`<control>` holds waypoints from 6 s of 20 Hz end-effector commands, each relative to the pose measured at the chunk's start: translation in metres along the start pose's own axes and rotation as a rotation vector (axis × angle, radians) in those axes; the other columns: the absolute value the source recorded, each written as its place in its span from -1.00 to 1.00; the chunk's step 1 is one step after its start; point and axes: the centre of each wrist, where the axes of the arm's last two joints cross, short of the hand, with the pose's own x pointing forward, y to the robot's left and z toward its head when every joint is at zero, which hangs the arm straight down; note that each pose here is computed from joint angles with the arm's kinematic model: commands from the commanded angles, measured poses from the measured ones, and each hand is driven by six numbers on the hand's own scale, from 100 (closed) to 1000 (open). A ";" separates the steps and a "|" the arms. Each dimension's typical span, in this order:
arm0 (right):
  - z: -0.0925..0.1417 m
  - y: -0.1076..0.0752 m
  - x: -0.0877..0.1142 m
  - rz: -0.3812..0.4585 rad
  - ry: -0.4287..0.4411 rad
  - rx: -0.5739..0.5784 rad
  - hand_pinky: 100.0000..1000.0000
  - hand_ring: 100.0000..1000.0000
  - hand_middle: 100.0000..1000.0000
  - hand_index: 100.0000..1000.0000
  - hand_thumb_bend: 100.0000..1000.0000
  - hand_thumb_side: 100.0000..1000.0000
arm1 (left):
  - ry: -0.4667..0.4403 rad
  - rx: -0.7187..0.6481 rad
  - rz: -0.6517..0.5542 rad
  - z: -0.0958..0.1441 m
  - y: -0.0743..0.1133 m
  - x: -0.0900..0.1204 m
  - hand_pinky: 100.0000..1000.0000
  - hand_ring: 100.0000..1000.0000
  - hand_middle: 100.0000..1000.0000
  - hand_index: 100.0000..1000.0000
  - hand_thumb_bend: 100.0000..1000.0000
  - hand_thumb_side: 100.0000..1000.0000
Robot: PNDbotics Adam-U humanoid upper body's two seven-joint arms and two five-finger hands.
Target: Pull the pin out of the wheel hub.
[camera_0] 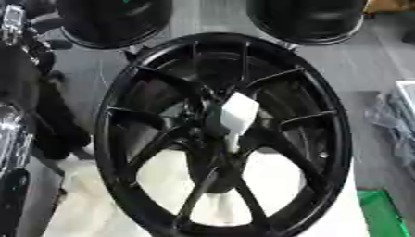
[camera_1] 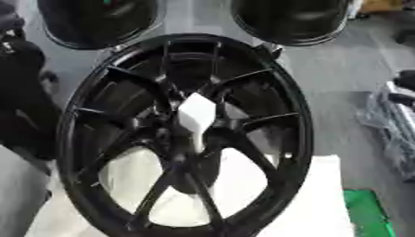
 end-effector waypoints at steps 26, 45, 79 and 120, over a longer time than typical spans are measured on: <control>0.030 -0.020 -0.007 0.154 0.078 0.077 0.50 0.75 0.55 0.88 -1.00 0.47 | 0.074 0.041 -0.051 0.039 0.032 -0.019 0.17 0.53 0.51 0.48 -1.00 0.47; -0.044 -0.046 0.082 0.560 -0.301 0.574 0.61 0.70 0.55 0.82 -1.00 0.26 | 0.133 0.118 -0.136 0.061 0.055 -0.027 0.16 0.53 0.50 0.48 -1.00 0.52; -0.079 0.080 0.116 0.867 -0.414 1.356 0.76 0.81 0.67 0.85 -1.00 0.08 | 0.201 0.205 -0.230 0.079 0.087 -0.036 0.16 0.53 0.49 0.47 -1.00 0.41; -0.076 0.108 0.115 1.164 -0.396 1.539 0.89 0.79 0.64 0.79 -0.64 -0.41 | 0.163 0.184 -0.205 0.066 0.082 -0.028 0.15 0.53 0.45 0.46 -1.00 0.42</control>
